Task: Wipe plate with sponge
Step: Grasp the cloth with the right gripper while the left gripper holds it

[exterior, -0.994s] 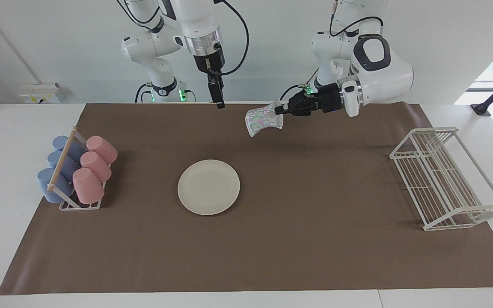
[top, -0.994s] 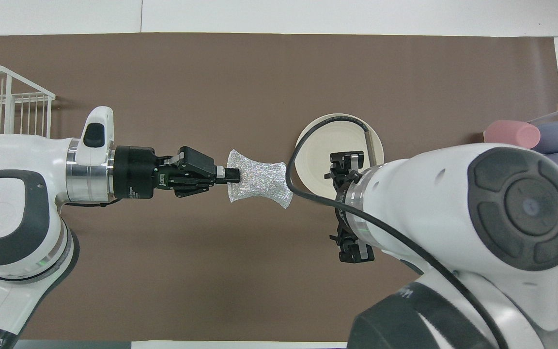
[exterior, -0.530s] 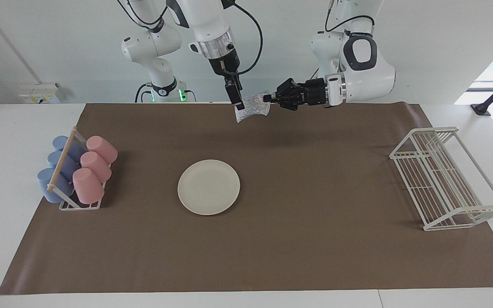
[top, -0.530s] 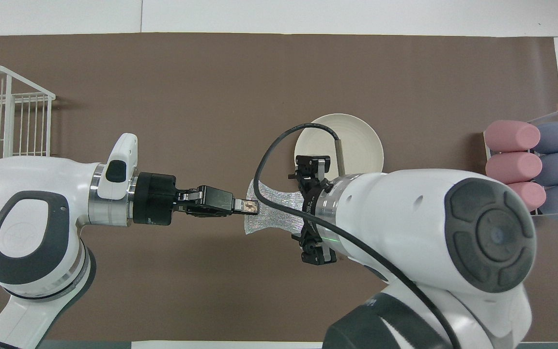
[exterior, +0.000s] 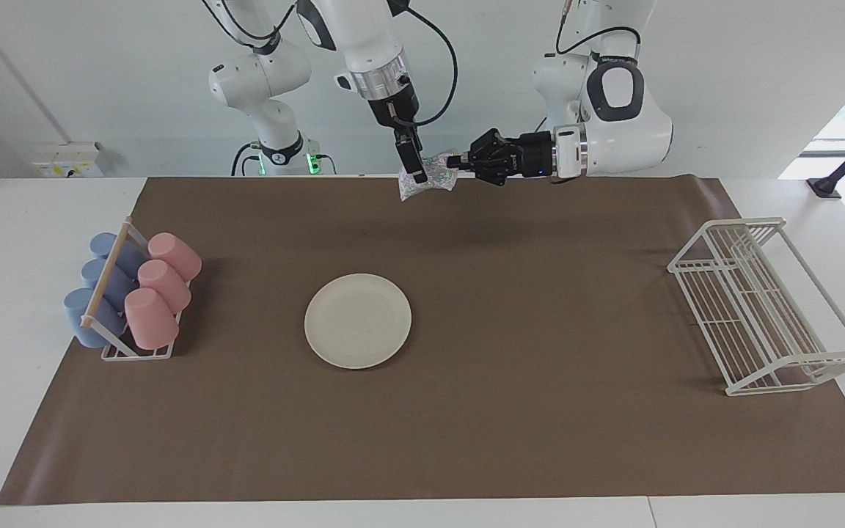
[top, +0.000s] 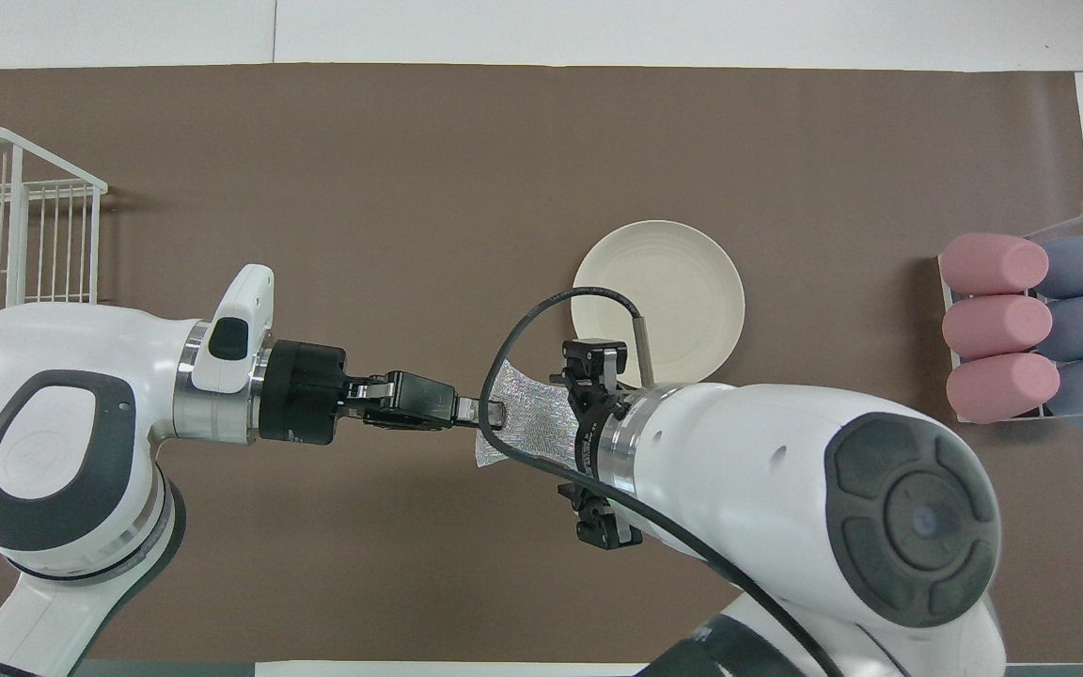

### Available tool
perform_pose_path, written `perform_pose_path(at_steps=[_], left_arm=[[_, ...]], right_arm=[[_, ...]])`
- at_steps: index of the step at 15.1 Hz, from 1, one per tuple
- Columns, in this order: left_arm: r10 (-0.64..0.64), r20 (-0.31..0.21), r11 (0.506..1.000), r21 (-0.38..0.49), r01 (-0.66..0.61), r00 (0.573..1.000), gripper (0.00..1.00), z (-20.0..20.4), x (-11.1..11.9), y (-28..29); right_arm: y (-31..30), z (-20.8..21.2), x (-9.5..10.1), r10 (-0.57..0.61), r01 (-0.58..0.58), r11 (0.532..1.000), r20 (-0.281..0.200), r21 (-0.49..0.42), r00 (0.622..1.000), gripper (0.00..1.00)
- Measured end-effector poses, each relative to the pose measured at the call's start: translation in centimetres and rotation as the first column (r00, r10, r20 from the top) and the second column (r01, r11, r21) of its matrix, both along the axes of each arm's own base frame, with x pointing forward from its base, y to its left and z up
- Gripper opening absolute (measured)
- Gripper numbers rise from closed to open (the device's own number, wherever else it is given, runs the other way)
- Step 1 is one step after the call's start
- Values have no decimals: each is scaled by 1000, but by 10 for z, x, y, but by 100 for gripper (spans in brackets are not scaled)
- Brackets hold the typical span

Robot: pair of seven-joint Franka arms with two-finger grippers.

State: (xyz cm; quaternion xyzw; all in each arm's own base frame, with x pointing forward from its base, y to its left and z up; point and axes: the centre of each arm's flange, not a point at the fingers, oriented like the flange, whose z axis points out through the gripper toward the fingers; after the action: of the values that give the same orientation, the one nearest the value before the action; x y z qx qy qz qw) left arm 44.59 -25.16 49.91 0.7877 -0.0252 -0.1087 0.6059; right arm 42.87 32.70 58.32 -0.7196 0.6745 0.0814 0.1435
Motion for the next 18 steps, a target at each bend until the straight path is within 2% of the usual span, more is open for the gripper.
perform_pose_path(at_steps=[3, 5, 6, 8, 10, 16, 17, 18], left_arm=[[-6, -2, 1000, -4, 6, 1000, 3, 0, -1, 0], [-9, -3, 1000, -5, 9, 1000, 3, 0, -1, 0], [-10, -3, 1000, -5, 10, 1000, 3, 0, -1, 0], [-12, -4, 1000, -6, 12, 1000, 3, 0, -1, 0], [-18, -6, 1000, -7, 18, 1000, 3, 0, -2, -1], [-20, -7, 1000, -8, 20, 1000, 3, 0, -3, -1], [-21, -8, 1000, -8, 21, 1000, 8, 0, -3, -1], [-22, -17, 1000, -5, 22, 1000, 18, 0, -3, -2]], right_arm=[[0, 0, 0, 0, 0, 1000, 1, 0, 1000, 65], [0, 0, 0, 0, 0, 1000, 0, 0, 1000, 59], [0, -1, 0, 0, 0, 1000, 0, 0, 1000, 50], [0, -1, 0, 5, -5, 1000, 1, -1, 1000, 25], [-1, -1, 0, 8, -8, 1000, 3, -1, 1000, 9], [-1, -1, 0, 9, -9, 1000, 4, -1, 1000, 7], [-1, -1, 1, 8, -8, 1000, 4, -1, 1000, 7], [-2, -1, 1, 7, -7, 1000, 3, -1, 1000, 7]])
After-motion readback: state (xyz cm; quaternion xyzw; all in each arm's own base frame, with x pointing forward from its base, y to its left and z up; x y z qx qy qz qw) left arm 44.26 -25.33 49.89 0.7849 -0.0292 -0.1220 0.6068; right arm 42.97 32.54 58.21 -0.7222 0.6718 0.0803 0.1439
